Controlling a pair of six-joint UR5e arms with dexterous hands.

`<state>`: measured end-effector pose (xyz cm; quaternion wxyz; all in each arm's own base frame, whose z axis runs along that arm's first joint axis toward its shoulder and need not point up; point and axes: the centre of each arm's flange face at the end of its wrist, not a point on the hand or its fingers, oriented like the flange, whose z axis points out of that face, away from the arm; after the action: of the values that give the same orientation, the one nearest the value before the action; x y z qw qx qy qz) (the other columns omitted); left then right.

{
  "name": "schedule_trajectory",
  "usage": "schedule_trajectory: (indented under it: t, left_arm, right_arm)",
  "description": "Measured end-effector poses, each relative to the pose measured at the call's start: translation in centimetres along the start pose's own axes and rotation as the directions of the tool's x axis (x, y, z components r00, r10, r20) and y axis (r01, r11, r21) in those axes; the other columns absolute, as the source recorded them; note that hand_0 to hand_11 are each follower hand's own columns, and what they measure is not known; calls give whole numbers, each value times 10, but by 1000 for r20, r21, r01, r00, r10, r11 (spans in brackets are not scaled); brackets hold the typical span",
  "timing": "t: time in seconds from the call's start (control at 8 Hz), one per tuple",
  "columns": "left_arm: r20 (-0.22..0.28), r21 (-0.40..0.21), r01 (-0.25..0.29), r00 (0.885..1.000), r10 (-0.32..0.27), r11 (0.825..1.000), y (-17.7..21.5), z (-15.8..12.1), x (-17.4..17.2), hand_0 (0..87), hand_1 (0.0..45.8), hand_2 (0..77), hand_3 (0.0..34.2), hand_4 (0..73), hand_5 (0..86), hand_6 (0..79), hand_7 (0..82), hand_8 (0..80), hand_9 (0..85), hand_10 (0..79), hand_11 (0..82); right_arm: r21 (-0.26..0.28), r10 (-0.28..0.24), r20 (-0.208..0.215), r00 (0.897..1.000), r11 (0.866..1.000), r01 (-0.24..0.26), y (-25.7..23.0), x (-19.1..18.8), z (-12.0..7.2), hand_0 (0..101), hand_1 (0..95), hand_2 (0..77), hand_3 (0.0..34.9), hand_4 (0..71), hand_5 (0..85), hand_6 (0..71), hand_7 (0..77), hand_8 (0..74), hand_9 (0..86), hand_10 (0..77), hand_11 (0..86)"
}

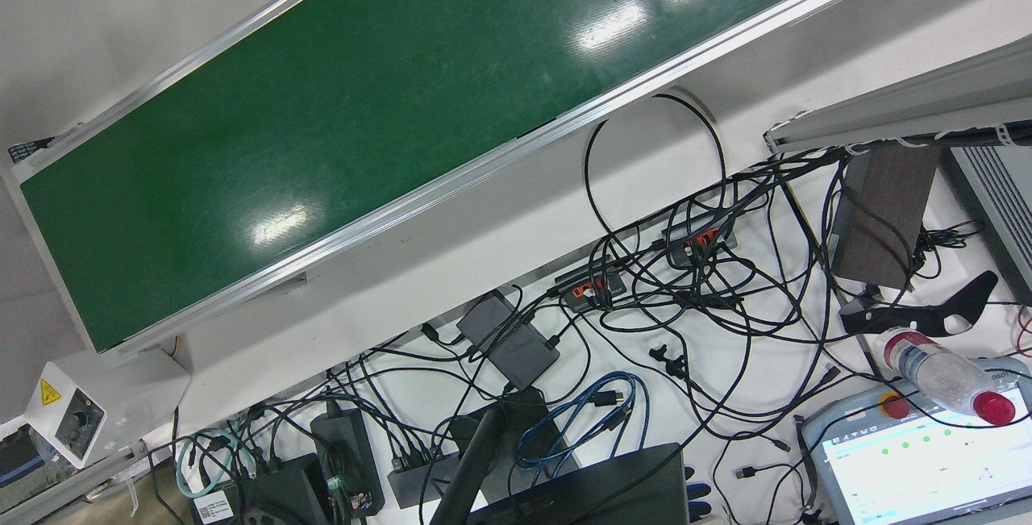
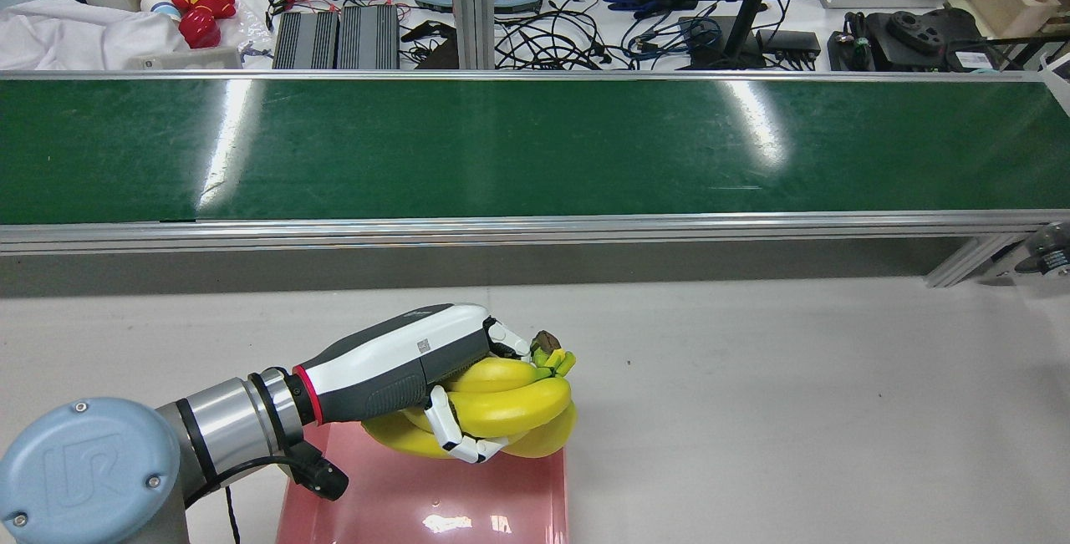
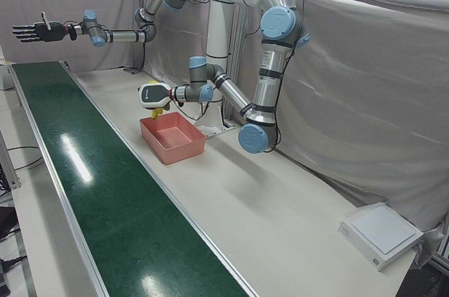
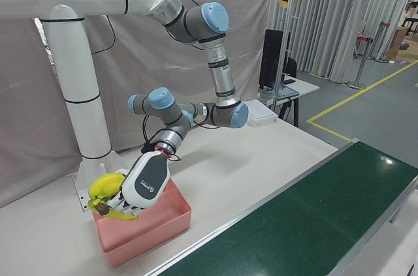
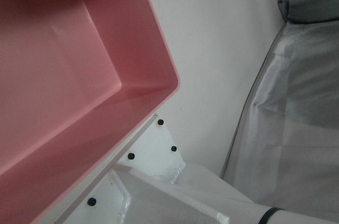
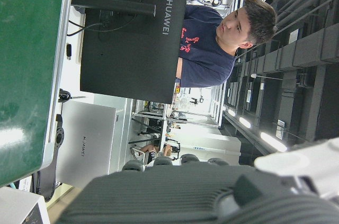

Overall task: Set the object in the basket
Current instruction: 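Lift the bananas off the belt and carry them over the pink tray, then lower the bananas into the pink tray and open the left hand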

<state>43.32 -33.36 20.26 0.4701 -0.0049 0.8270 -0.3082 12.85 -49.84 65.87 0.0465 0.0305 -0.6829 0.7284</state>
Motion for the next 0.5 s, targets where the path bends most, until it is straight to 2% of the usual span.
schedule_trajectory:
  t: [0.5]
  left_arm:
    - [45, -1, -1, 999, 1, 1000, -6, -14, -25, 487, 16, 491, 0, 529, 676, 698, 627, 676, 654, 605, 649]
  right_arm:
    - [0, 0, 0, 1000, 1000, 0, 0, 0, 0, 1, 0, 11, 0, 0, 0, 0, 5, 0, 0, 0, 0]
